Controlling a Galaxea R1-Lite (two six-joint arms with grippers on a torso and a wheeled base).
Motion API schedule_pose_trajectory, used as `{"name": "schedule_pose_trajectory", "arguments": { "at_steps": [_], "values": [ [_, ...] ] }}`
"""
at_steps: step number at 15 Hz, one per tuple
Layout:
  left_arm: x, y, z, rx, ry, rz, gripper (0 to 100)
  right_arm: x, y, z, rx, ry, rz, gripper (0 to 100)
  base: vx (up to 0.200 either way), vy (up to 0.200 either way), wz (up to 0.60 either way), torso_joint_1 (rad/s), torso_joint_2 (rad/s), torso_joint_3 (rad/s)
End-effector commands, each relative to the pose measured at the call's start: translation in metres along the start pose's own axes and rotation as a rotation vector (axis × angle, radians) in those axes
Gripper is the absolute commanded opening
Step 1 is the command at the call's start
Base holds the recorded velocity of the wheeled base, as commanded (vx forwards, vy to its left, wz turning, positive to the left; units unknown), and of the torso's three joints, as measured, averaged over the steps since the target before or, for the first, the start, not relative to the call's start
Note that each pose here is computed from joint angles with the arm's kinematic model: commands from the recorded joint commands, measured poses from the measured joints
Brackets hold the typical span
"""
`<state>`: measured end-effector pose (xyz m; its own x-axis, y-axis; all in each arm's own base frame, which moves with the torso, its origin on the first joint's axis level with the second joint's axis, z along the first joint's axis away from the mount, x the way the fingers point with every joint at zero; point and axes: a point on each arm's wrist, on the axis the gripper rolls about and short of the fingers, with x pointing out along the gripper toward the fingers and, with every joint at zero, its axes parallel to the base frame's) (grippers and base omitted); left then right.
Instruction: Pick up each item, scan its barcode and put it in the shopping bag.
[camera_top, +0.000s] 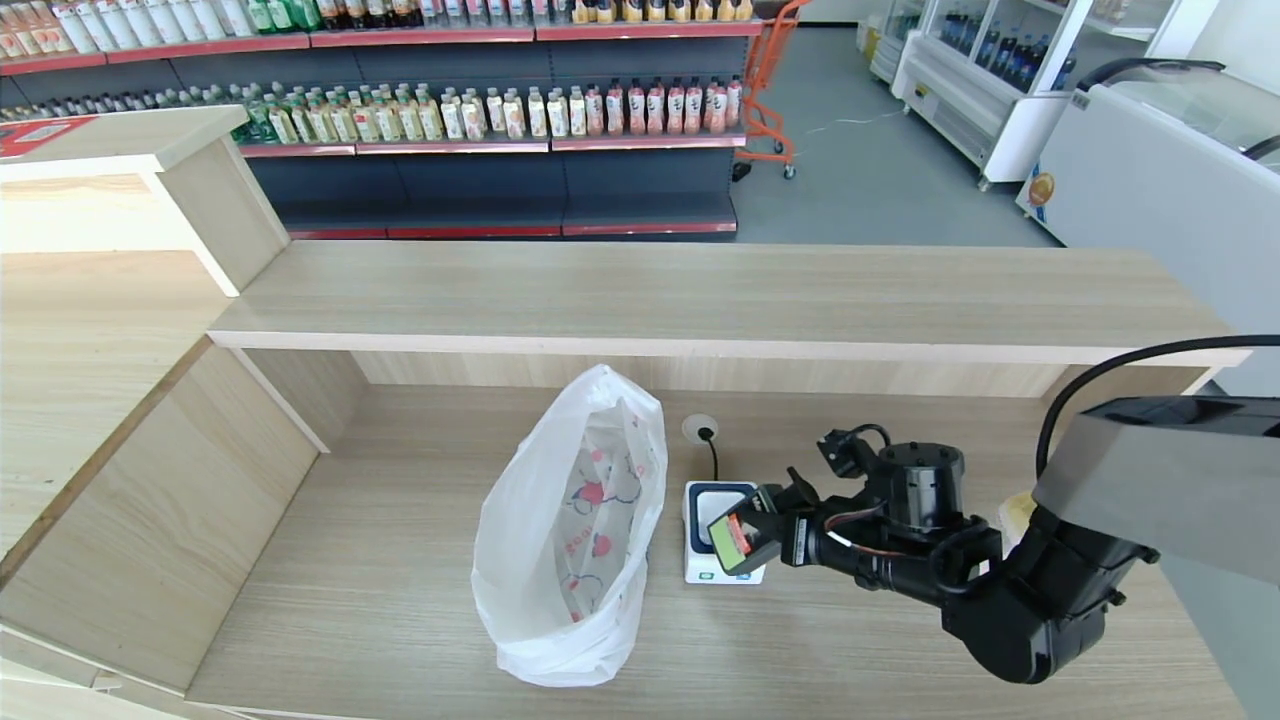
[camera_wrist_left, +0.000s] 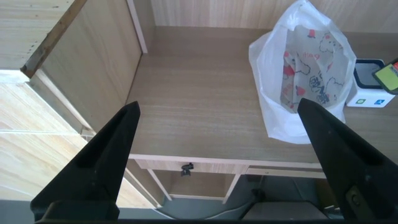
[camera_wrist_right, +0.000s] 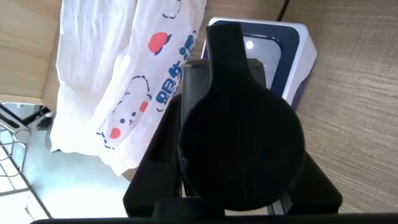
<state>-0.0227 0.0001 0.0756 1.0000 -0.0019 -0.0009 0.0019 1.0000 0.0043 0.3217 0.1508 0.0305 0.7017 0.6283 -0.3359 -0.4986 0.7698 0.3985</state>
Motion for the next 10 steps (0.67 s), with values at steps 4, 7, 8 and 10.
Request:
{"name": "schedule_pose_trajectory", "arguments": {
  "at_steps": [4,7,8,10],
  "values": [
    [0.000,0.000,0.000,0.000,0.001,0.000,100,0.028,-0.004,-0.004,-0.004,-0.015,-0.005,0,0.000,0.000,0.00,0.000,0.00,0.000],
    [0.000,0.000,0.000,0.000,-0.001,0.000,100,0.029,-0.008,-0.005,-0.012,-0.015,-0.012,0,0.000,0.000,0.00,0.000,0.00,0.000],
    [0.000,0.000,0.000,0.000,-0.001,0.000,100,0.023,-0.002,0.007,0.014,-0.040,0.001,0,0.000,0.000,0.00,0.000,0.00,0.000],
    [0.000,0.000,0.000,0.000,-0.001,0.000,100,0.001,0.016,0.041,0.168,-0.104,0.043,0,0.000,0.000,0.00,0.000,0.00,0.000]
  ]
}}
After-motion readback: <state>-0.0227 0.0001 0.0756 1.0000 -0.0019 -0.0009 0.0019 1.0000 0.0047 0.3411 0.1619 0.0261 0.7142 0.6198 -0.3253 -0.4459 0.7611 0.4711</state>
